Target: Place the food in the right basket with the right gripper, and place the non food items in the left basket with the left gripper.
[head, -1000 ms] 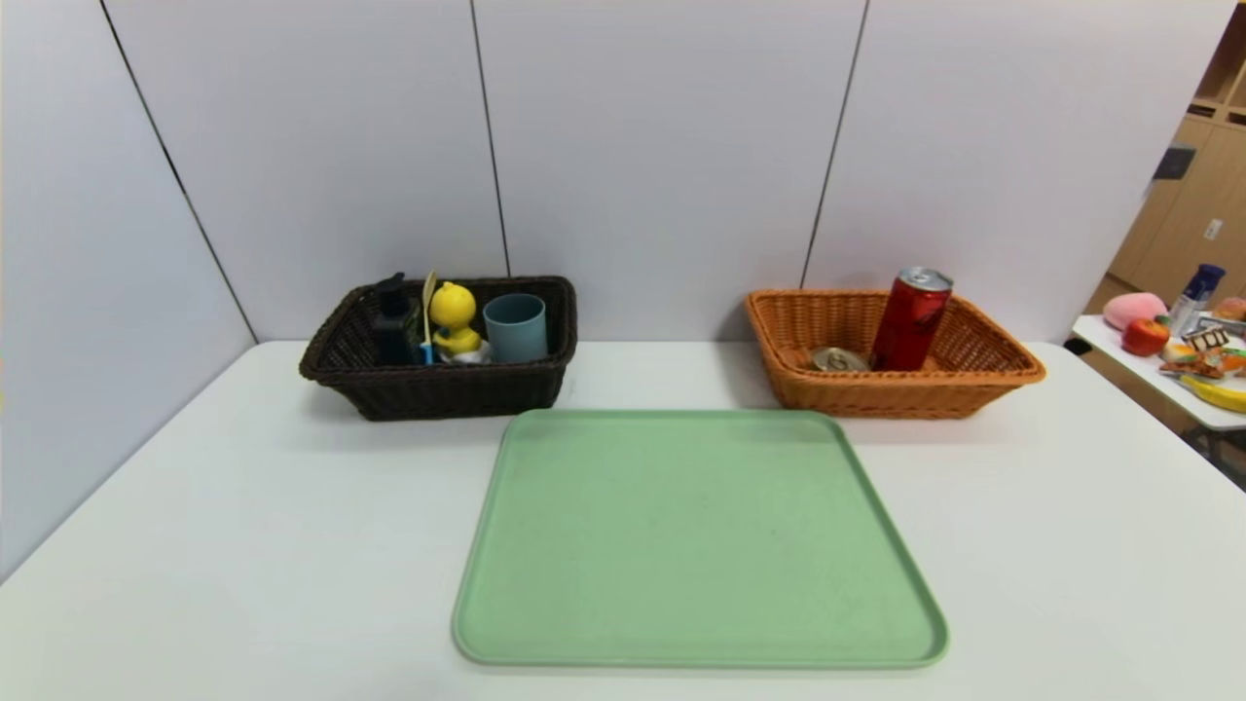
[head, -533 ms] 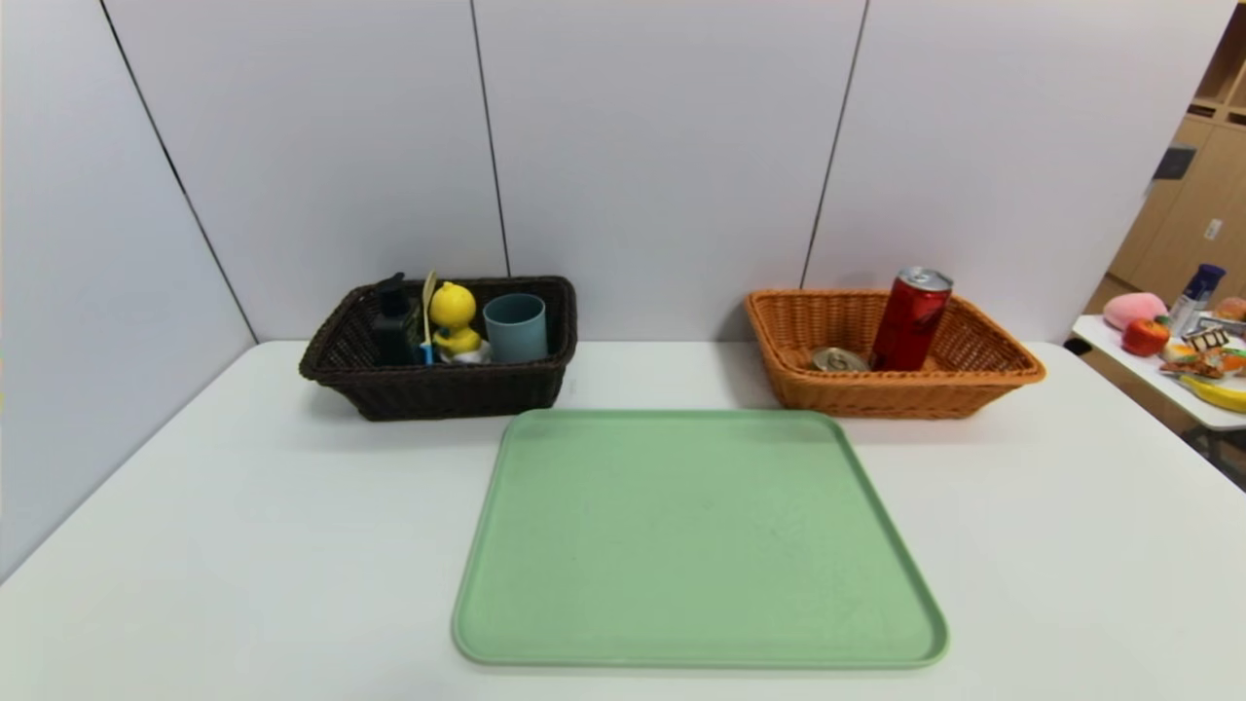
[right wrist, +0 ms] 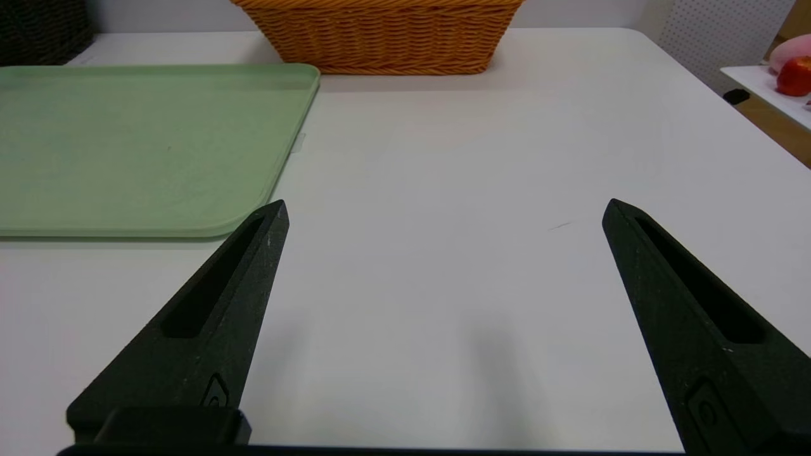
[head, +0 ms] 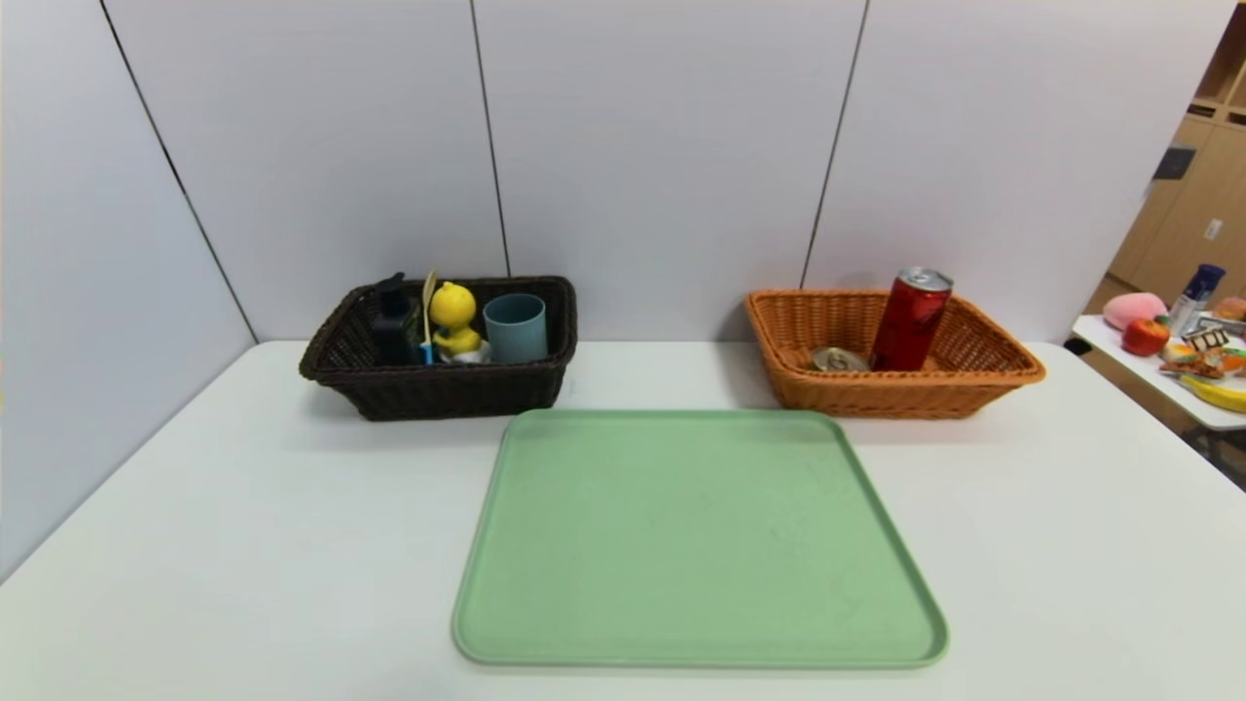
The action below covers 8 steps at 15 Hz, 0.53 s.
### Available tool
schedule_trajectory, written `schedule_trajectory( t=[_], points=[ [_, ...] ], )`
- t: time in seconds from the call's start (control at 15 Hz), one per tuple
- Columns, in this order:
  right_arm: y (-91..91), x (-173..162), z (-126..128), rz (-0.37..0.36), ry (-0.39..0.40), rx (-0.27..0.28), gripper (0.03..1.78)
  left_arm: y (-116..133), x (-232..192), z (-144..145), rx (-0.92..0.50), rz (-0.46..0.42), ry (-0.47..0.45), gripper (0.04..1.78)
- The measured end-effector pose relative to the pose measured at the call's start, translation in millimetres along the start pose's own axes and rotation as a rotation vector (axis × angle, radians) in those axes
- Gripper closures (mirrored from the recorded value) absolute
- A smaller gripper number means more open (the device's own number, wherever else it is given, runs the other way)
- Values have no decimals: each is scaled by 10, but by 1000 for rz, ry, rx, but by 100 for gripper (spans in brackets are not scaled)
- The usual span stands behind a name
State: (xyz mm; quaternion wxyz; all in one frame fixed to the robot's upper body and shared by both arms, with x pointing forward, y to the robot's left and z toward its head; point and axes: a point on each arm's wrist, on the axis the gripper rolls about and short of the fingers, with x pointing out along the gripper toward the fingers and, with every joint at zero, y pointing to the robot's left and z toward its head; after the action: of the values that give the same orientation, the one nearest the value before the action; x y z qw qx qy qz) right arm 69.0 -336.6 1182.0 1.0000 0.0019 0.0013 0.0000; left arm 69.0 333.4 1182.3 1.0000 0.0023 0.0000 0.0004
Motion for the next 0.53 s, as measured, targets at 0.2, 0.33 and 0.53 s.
schedule_trajectory(
  t=[0.2,0.33,0.53],
  points=[
    [0,0,0,0,0,0,10,0,0,0,0,-1,0,13],
    [0,0,0,0,1,0,10,0,0,0,0,-2,0,13],
    [0,0,0,0,1,0,10,0,0,0,0,-1,0,13]
  ],
)
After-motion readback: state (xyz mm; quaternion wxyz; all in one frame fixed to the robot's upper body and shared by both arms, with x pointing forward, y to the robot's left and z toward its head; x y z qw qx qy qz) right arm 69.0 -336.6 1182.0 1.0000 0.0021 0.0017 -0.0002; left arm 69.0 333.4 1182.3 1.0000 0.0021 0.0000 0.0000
